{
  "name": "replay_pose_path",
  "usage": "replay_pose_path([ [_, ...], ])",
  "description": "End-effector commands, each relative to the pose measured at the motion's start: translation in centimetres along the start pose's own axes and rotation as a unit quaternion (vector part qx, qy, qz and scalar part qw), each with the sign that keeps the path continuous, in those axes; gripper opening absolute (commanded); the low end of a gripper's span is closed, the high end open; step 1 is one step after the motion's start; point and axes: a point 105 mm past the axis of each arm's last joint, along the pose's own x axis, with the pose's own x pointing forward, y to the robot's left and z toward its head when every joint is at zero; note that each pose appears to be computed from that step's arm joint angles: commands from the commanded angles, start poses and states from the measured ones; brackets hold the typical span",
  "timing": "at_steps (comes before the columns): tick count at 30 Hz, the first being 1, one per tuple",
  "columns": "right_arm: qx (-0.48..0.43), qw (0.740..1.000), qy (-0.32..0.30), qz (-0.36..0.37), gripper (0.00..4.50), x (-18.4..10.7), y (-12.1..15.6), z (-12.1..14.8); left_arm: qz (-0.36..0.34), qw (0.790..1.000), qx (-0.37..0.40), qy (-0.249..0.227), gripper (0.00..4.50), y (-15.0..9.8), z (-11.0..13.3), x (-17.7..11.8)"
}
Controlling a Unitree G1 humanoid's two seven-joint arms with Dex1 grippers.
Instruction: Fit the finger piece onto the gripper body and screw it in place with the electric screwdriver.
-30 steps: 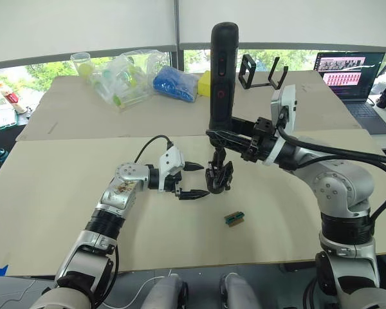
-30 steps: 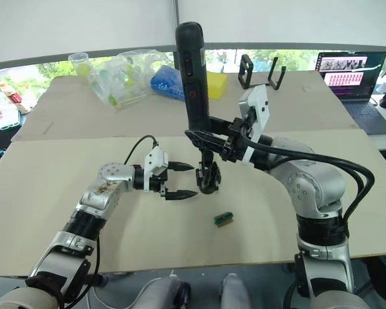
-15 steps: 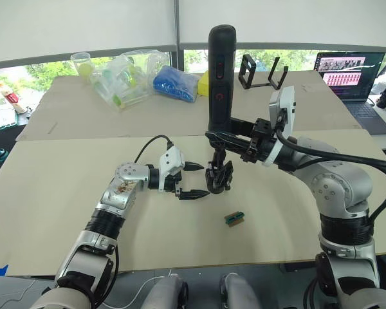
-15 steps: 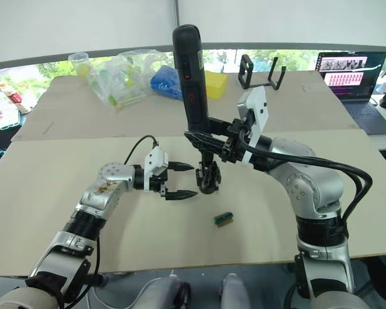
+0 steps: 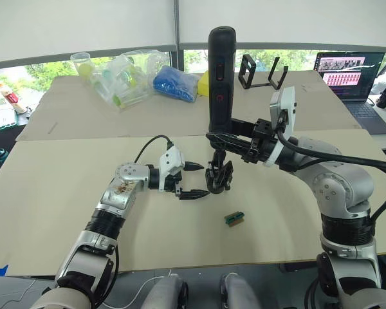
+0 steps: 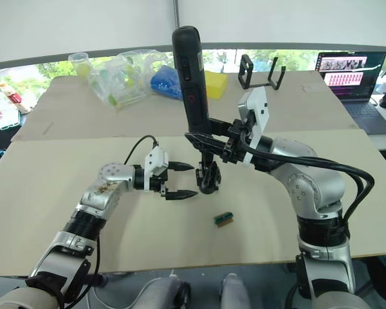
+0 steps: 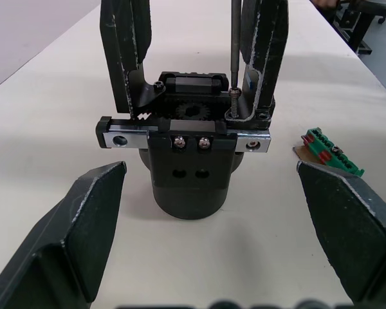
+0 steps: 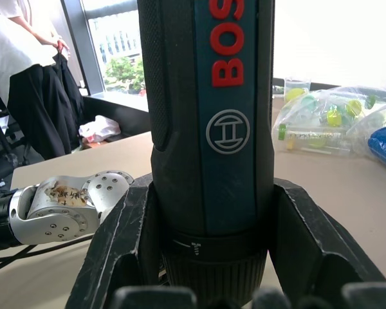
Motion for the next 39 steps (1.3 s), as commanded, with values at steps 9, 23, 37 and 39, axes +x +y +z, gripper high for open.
replay_pose_path([
  [9,-0.043,0.998,-0.034,0.013,1.91,0.05,0.61,2.03,-0.001,1.0,0.017,-0.01,4.5,-0.09,0.82,0.12],
  [23,-0.049,0.998,-0.035,0.016,1.91,0.2,0.63,2.43,-0.001,1.0,0.017,-0.012,4.5,-0.07,0.84,0.17],
  [37,-0.059,0.998,-0.029,0.024,1.91,0.01,0.98,1.91,-0.001,1.0,0.016,-0.011,4.5,-0.08,0.79,0.15],
  [39,-0.06,0.997,-0.031,0.024,1.91,0.01,0.96,1.94,-0.001,1.0,0.017,-0.011,4.5,-0.11,0.78,0.16],
])
